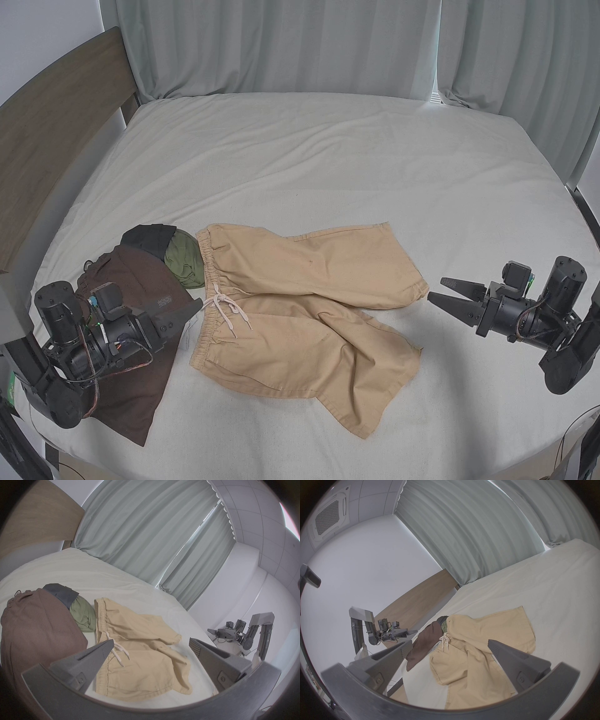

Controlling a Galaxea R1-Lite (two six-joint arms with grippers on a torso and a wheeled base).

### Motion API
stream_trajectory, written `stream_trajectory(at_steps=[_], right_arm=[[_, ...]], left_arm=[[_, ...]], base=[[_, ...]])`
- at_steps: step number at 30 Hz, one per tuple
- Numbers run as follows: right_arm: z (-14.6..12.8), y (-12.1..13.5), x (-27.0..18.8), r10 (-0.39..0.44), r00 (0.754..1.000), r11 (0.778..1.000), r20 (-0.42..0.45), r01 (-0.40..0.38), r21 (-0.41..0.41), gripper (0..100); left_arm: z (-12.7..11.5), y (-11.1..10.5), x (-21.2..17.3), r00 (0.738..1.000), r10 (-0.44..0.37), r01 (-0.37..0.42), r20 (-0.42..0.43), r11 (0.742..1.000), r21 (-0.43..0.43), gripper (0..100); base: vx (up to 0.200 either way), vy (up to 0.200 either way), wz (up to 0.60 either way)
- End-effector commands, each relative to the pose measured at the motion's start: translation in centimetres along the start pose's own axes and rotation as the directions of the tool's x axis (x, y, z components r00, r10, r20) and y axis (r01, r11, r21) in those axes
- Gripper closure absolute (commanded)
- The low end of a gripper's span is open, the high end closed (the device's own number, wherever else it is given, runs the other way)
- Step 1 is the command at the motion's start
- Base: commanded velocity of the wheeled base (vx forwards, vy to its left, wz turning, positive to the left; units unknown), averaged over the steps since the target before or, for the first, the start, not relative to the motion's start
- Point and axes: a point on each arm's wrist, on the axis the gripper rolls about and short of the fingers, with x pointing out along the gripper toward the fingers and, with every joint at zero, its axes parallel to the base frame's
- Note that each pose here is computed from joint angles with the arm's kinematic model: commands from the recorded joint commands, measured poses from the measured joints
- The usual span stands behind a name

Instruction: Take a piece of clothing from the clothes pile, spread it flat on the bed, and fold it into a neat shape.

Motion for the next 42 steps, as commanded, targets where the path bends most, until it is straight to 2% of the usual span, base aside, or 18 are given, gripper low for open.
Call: stream_trajectory(at_steps=[1,7,14,22,31,38,42], right_arm=[[-1.4,-1.0,0.2,-0.022,0.999,1.0,-0.043,0.022,0.013,0],[-2.8,-1.8,0.4,-0.038,0.996,0.998,-0.086,0.041,0.038,0],[-3.4,-1.9,0.1,-0.049,0.993,0.997,-0.105,0.055,0.058,0],[-5.2,-3.5,0.4,-0.085,0.985,0.99,-0.151,0.101,0.102,0],[-6.2,-4.1,0.4,-0.095,0.979,0.984,-0.182,0.121,0.134,0],[-8.3,-4.6,0.2,-0.106,0.964,0.97,-0.246,0.155,0.188,0],[-8.6,-5.3,-0.1,-0.123,0.96,0.964,-0.252,0.176,0.199,0]], left_arm=[[-1.4,0.5,0.0,0.998,0.02,-0.02,-0.055,1.0,-0.009,0],[-2.1,1.0,0.2,0.996,0.034,-0.031,-0.084,0.999,0.028,0],[-2.2,1.5,0.1,0.995,0.047,-0.046,-0.088,0.999,0.021,0],[-2.4,1.7,0.2,0.994,0.052,-0.051,-0.094,0.999,0.02,0],[-2.5,1.6,0.2,0.994,0.052,-0.051,-0.098,0.999,0.018,0],[-2.5,1.6,0.2,0.994,0.053,-0.051,-0.1,0.999,0.015,0],[-2.6,1.6,0.2,0.993,0.053,-0.052,-0.101,0.999,0.016,0]], base=[[0.0,0.0,0.0],[0.0,0.0,0.0],[0.0,0.0,0.0],[0.0,0.0,0.0],[0.0,0.0,0.0],[0.0,0.0,0.0],[0.0,0.0,0.0]])
